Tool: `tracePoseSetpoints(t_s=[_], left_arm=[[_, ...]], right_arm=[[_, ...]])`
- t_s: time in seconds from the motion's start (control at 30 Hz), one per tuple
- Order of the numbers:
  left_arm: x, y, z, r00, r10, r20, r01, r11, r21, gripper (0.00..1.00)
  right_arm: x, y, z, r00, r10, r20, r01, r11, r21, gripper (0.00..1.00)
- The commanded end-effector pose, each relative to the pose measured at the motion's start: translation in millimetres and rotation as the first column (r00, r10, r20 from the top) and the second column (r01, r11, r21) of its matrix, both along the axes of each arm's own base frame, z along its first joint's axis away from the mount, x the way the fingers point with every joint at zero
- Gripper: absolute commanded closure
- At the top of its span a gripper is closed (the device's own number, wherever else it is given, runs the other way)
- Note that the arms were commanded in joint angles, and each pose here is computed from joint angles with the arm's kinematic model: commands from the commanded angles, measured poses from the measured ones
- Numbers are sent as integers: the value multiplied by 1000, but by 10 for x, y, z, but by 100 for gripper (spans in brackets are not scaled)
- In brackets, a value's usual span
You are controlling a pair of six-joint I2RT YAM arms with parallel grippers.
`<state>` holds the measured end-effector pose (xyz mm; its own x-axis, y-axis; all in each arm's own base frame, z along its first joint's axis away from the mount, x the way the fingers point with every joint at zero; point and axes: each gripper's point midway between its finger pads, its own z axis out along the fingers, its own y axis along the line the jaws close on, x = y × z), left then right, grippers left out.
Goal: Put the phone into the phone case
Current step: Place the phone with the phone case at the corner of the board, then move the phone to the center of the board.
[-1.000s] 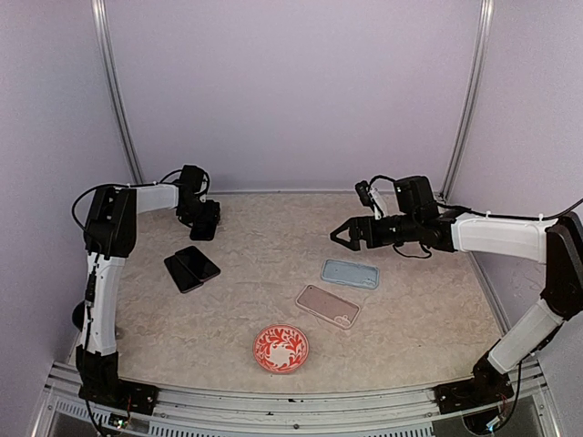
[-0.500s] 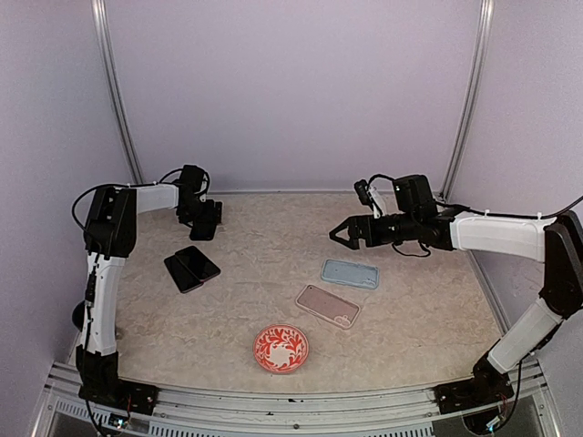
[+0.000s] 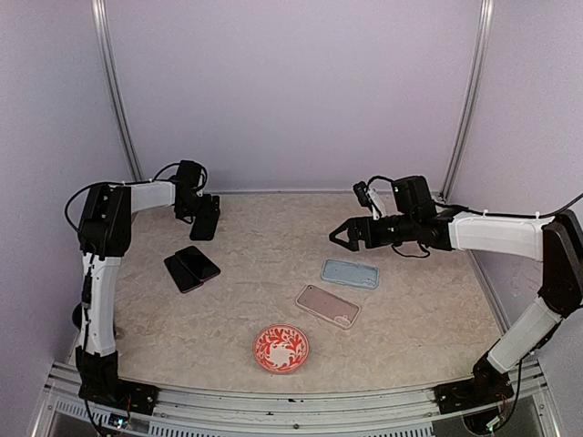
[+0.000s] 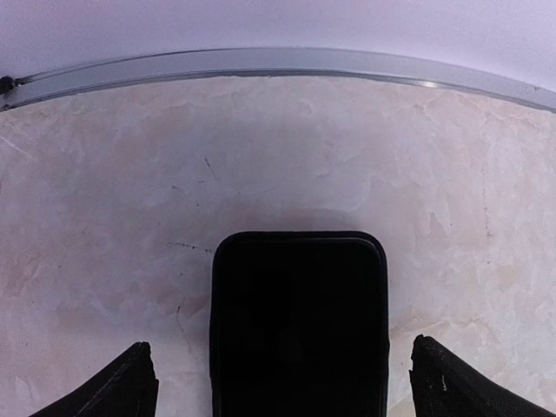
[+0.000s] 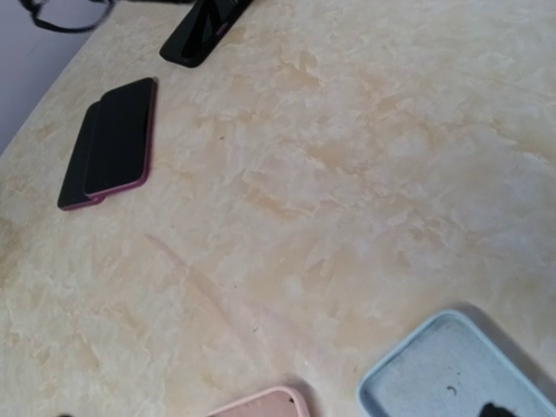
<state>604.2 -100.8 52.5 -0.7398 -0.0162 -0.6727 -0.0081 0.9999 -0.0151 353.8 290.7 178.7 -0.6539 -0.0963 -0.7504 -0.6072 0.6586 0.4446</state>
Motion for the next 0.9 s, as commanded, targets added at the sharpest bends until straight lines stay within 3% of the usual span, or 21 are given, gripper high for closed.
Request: tracePoseSetpoints(t_s=[0.0,0.17,0.43,0.63,0.87], left_arm=[[2,65,635,987,62,145,-53,996,-68,1],[-233,7,843,979,75,189,-49,989,-137,1],[-812,-239,1144,966,66,250,-33,990,-134,1],[-1209,-251,1223,961,94,261,-53,986,-160,1],[-1469,-68,1167,955,139,262,-100,983,-156,1]], right_arm=[[63,-30,-62,1000,-5,-3,5,1000,-28,0],[81,-55,-125,1000,-13,-2,12,999,-53,0],[144,-102,-329,1000,-27,-7,26,992,-122,0],[138,28,-393,999,28,-27,-30,995,-96,1],[71,422,-340,987,154,47,-147,981,-125,1]])
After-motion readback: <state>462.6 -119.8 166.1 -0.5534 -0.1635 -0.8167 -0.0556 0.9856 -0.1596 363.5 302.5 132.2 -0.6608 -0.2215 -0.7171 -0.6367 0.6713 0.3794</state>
